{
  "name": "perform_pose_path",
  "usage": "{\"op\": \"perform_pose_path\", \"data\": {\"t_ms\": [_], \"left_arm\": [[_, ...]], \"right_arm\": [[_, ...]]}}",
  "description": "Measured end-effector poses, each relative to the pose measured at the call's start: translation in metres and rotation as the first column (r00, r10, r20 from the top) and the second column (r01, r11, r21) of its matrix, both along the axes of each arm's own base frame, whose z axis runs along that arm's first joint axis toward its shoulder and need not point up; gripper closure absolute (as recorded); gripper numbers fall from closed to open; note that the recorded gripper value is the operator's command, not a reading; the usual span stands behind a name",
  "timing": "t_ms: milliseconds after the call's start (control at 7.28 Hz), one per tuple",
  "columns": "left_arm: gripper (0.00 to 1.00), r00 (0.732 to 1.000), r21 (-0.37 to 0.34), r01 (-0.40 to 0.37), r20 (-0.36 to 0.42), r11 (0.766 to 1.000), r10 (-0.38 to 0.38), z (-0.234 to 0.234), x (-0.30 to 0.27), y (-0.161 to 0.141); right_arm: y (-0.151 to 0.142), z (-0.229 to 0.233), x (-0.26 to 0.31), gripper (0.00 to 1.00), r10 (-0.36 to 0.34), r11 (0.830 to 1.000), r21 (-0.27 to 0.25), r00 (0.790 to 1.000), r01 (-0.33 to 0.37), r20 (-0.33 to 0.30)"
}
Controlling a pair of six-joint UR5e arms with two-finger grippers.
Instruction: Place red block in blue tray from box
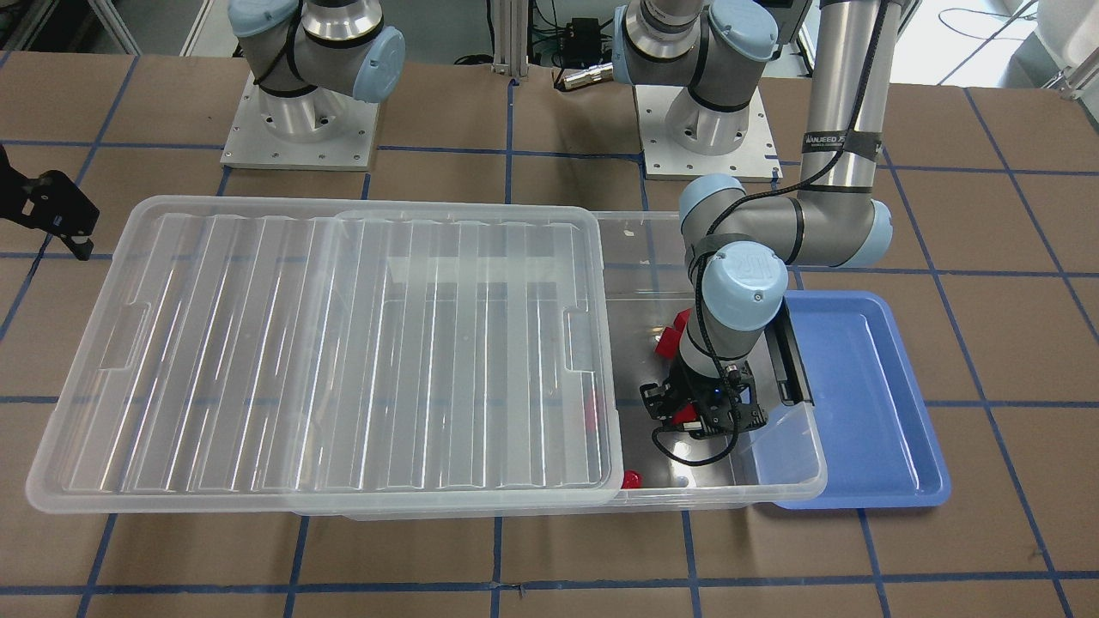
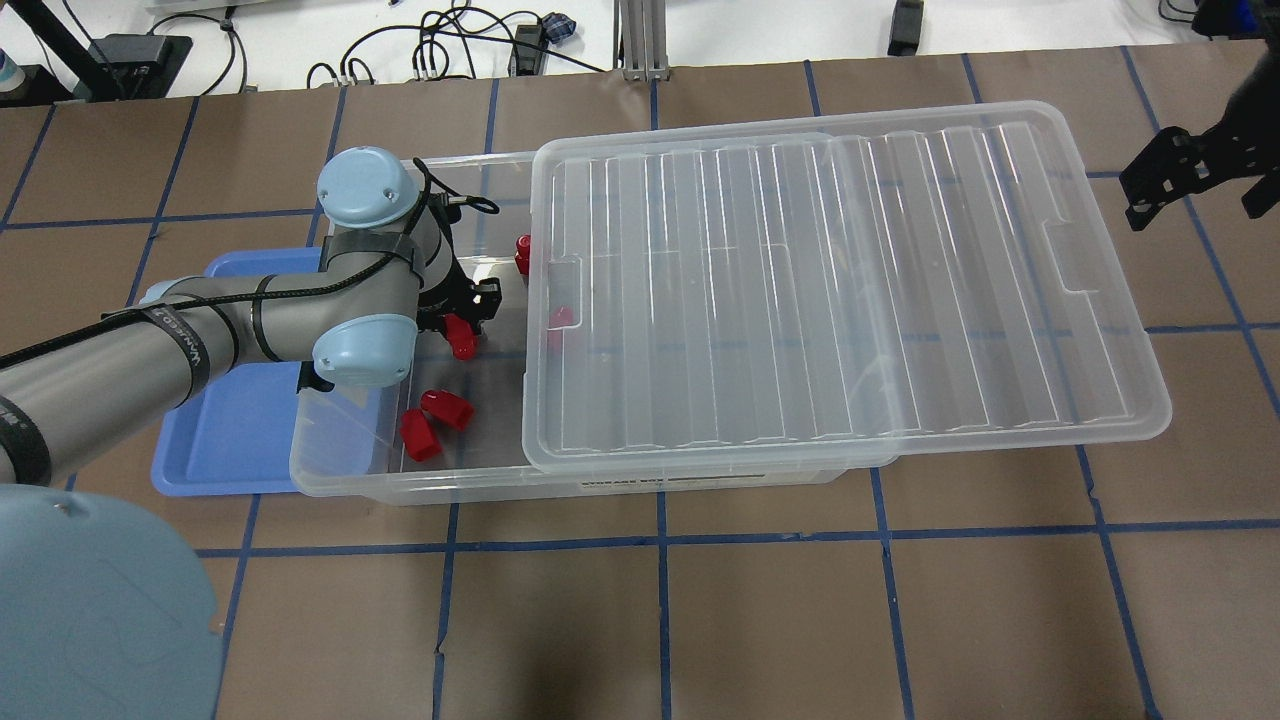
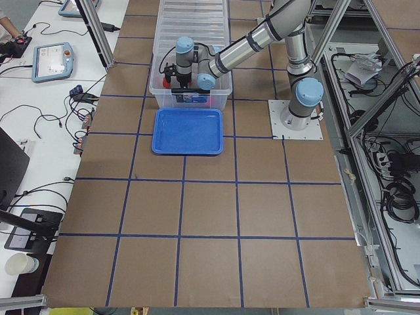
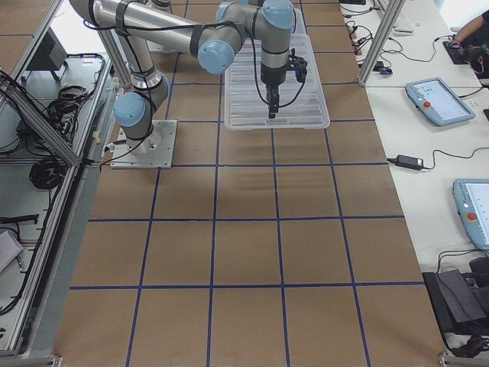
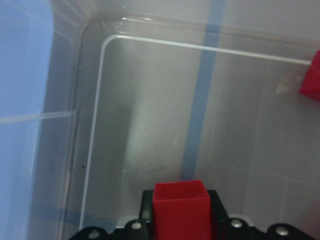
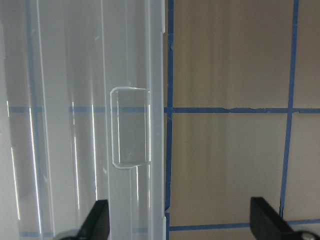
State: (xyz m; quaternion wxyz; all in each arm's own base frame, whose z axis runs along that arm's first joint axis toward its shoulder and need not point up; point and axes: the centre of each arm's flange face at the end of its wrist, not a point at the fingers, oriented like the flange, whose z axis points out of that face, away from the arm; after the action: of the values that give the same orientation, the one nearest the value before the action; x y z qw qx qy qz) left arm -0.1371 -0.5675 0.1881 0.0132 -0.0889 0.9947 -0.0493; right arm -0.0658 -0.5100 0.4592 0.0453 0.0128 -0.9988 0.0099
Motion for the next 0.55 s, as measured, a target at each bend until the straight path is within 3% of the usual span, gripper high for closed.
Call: {"op": "perform_pose_path", "data": {"t_ms": [550], "left_arm": [[1.00, 1.000, 0.004, 0.016, -0.001, 1.000, -0.016, 0.071, -0.006, 0.004]], "right_arm": [[0.002, -0.005, 0.000, 0.00, 0.005, 1.000, 0.029, 1.000, -0.006, 0.011]]}}
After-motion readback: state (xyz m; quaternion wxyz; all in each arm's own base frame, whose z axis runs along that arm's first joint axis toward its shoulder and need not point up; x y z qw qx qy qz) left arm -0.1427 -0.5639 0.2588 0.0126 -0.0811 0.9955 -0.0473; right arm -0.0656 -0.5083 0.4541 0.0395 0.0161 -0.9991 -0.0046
